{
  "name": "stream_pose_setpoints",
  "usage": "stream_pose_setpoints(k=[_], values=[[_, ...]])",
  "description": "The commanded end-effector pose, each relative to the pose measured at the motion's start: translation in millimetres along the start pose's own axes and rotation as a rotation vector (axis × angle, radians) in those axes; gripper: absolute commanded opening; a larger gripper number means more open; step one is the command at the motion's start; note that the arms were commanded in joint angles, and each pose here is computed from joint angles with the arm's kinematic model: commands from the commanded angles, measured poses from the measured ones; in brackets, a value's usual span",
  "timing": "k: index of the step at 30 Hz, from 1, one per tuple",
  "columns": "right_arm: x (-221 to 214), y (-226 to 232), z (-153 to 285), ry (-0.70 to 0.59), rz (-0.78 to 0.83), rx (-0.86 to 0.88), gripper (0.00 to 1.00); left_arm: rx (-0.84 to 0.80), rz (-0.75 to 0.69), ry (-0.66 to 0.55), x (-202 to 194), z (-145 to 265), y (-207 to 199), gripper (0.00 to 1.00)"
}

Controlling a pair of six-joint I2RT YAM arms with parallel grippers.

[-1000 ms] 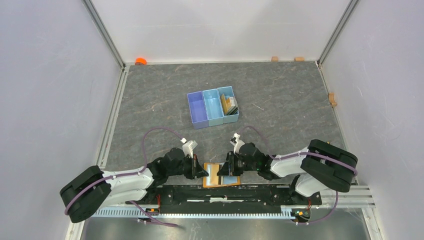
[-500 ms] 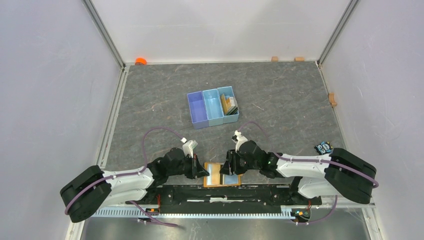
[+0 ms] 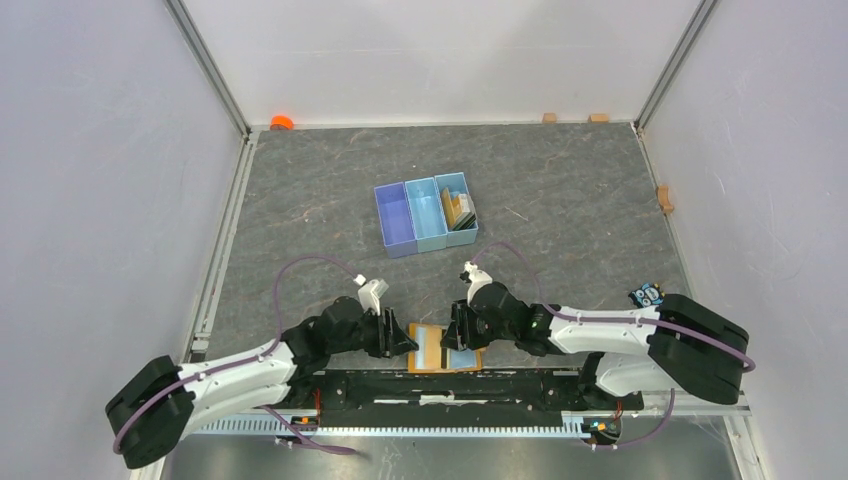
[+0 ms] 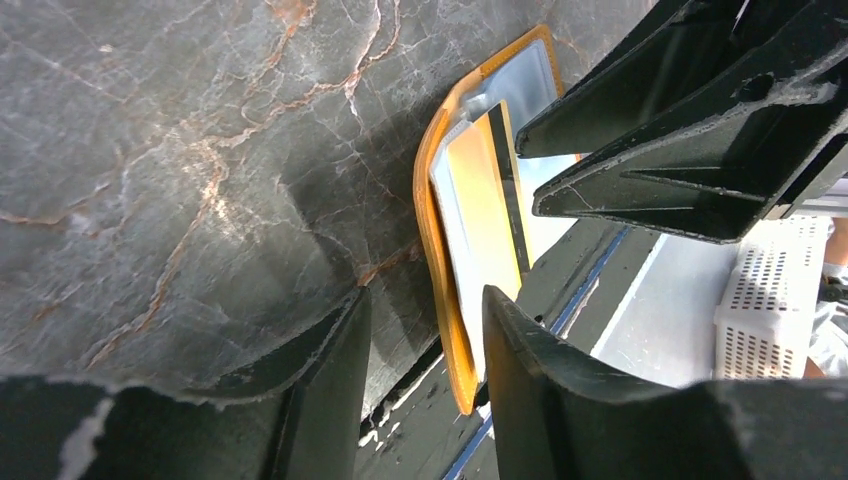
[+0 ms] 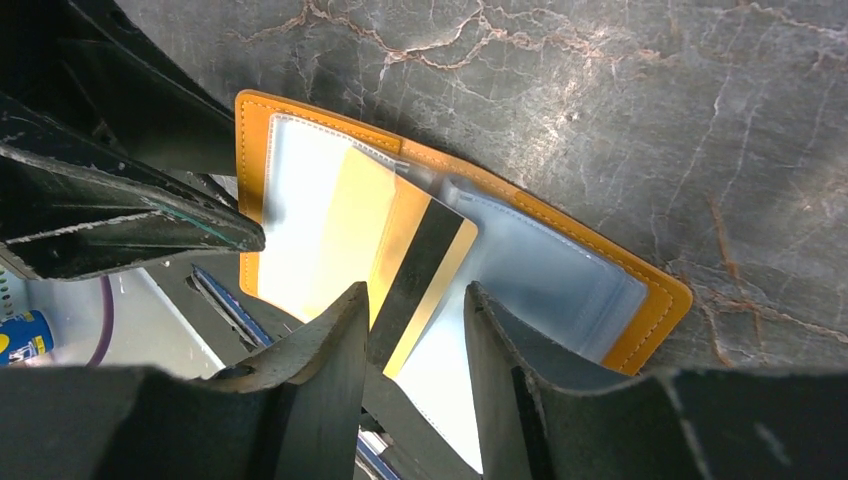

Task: Put the credit cards into the card holder
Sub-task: Insert the credit card into the card holder.

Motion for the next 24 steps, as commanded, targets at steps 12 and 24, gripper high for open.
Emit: stream_pose_setpoints(k=[12, 24], values=[[-15, -4, -9, 0.056, 0.047, -0.106, 0.42, 0.025, -0.005, -0.02, 2, 5, 1, 0.16], [-11, 27, -20, 0.039, 0.078, -0.064, 0.42, 0.002, 0.002, -0.012, 3, 2, -2, 0.07]])
Point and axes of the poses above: each gripper's point midway between its finger pads, its own z axis back along the fingers, its own y axis along the line the jaws close on, x = y × z, the point moved 7 cm from there along z, back along the fingers, and after that the axes turned 6 degrees about -z, right-handed, at the moved point
